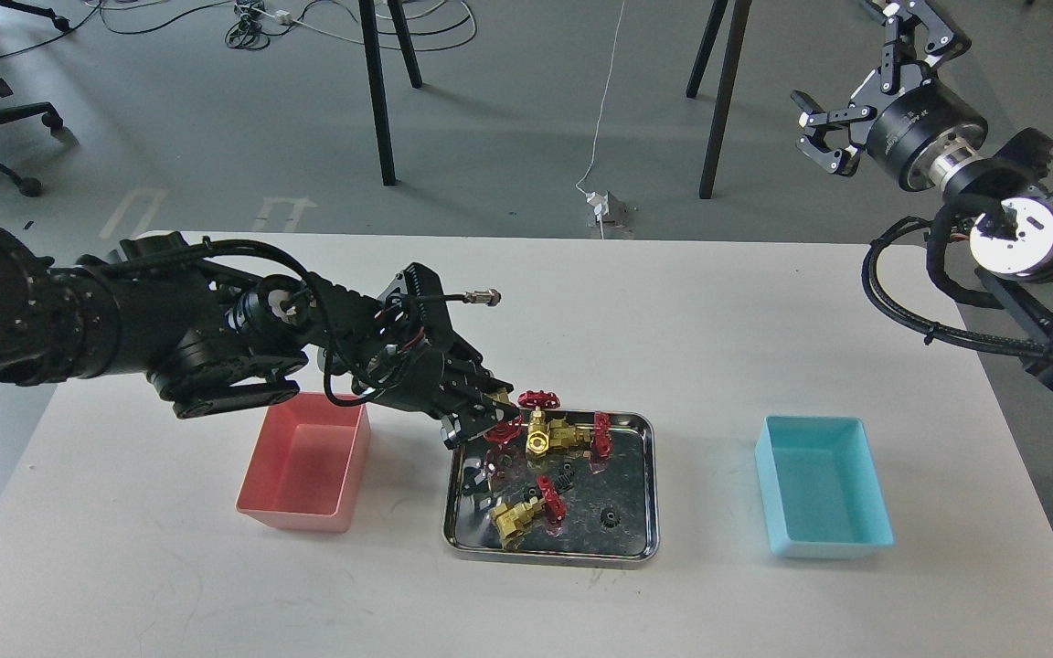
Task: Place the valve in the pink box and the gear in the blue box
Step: 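Lift the valve and carry it with the left gripper over the pink box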
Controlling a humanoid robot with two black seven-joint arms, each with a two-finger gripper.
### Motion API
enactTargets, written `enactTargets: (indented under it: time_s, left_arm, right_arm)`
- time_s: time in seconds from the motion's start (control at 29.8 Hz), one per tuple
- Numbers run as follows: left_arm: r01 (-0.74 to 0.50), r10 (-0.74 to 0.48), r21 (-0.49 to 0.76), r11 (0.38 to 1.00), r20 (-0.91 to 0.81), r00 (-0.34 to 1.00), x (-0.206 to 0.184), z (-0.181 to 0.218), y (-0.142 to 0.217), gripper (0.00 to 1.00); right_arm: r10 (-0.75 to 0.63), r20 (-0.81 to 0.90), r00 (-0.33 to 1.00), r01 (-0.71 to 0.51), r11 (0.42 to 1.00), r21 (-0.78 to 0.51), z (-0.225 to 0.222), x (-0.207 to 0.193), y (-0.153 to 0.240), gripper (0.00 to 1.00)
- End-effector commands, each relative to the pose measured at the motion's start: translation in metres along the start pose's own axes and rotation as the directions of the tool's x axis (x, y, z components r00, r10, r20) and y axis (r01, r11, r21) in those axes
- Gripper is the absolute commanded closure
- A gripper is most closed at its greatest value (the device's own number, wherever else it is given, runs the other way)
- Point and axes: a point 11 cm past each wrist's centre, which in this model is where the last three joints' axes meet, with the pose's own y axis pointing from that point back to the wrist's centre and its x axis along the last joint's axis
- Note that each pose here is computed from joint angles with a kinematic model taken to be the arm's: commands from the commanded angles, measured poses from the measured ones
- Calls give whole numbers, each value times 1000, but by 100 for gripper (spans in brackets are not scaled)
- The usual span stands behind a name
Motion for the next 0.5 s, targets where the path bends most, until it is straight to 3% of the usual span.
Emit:
enactTargets:
  time_s: [0.0, 0.17, 0.3, 0.47]
  left_arm:
    - [-51, 53, 54, 997, -49, 997, 9, -17, 27, 93]
    - [-100, 114, 115, 988, -124, 986, 5, -29, 89, 93]
    - [-97, 131, 165, 982, -216, 968, -24, -23, 145, 92]
    - [-10, 52, 202, 979, -203, 978, -75, -16, 181, 92]
  right_arm:
    - [-17, -19, 1000, 18, 998, 59, -32, -22, -15, 0]
    - [-63, -32, 998, 66, 991, 115, -62, -67, -41, 0]
    - [-44, -13, 999, 46, 993, 108, -53, -68, -50, 0]
    - [-35, 1, 999, 35, 996, 88, -39, -64, -49, 0]
